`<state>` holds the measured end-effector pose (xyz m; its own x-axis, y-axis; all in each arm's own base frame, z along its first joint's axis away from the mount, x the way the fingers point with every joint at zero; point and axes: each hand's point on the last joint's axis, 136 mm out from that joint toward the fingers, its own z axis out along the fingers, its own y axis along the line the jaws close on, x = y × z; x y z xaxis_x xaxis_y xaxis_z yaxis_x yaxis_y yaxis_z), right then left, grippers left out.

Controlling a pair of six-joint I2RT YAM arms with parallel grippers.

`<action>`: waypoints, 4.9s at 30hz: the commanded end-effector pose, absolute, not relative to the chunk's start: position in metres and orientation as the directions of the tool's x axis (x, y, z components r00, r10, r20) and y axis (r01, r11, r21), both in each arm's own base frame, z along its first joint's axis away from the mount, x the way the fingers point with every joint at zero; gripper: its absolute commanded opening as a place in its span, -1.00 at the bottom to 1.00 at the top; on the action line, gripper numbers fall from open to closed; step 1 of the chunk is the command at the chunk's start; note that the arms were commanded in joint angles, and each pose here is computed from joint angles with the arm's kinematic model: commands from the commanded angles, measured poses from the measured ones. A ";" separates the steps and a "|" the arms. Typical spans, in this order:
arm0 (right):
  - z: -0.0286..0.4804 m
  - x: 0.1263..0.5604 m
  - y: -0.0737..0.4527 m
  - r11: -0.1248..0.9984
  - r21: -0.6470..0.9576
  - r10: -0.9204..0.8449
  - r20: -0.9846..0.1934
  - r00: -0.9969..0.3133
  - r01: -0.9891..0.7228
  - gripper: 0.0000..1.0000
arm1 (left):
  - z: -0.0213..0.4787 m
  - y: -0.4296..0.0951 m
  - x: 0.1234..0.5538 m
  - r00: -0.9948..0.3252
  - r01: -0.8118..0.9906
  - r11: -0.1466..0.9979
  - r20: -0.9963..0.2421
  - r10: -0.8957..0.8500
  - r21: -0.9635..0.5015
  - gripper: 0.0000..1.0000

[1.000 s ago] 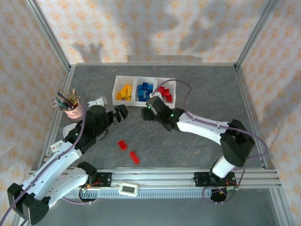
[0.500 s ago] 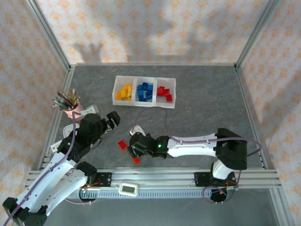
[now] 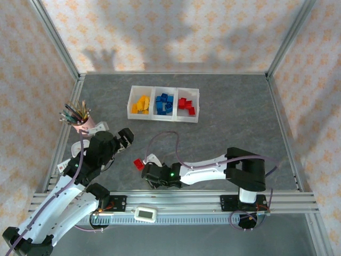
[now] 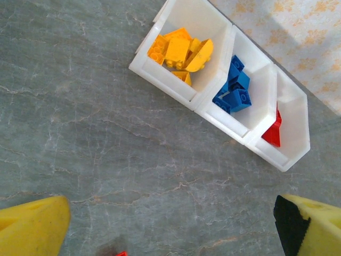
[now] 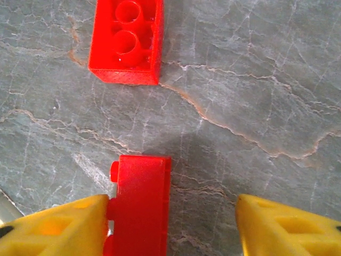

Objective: Sort the legos into containers by color
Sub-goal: Pick up the lego from the bottom-center of the table, then place the lego in the container, then pick up the lego from the bottom-center of the table.

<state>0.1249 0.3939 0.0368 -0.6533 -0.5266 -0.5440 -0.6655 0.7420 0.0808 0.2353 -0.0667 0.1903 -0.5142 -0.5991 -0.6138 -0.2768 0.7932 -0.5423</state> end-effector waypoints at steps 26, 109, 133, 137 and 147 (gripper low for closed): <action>0.092 0.194 0.349 0.884 0.077 -0.309 -0.643 -0.701 -0.461 -0.67 | 0.194 -0.101 0.256 -0.585 -0.153 0.808 -0.607 -0.538 -0.568 0.98; 0.089 0.192 0.464 0.773 0.231 -0.313 -0.671 -0.672 -0.591 0.72 | 0.223 -0.040 0.225 -0.387 -0.337 0.789 -0.688 -0.614 -0.514 0.98; 0.018 0.192 0.448 0.805 0.046 -0.459 -0.583 -0.670 -0.591 -0.12 | 0.220 -0.041 0.230 -0.381 -0.348 0.784 -0.686 -0.619 -0.514 0.98; 0.027 0.193 0.448 0.813 0.056 -0.439 -0.596 -0.673 -0.580 -0.36 | 0.219 -0.044 0.232 -0.387 -0.337 0.784 -0.682 -0.620 -0.521 0.98; 0.088 0.225 0.428 0.858 0.146 -0.276 -0.677 -0.683 -0.492 -0.69 | 0.227 -0.062 0.244 -0.417 -0.271 0.795 -0.678 -0.605 -0.543 0.98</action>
<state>0.2040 0.4420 0.0519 -0.6806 -0.3734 -0.6303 -0.5561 0.8234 0.1127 0.2355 -0.0544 0.2125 -0.4276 -0.6051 -0.6715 -0.3181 0.7961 -0.5148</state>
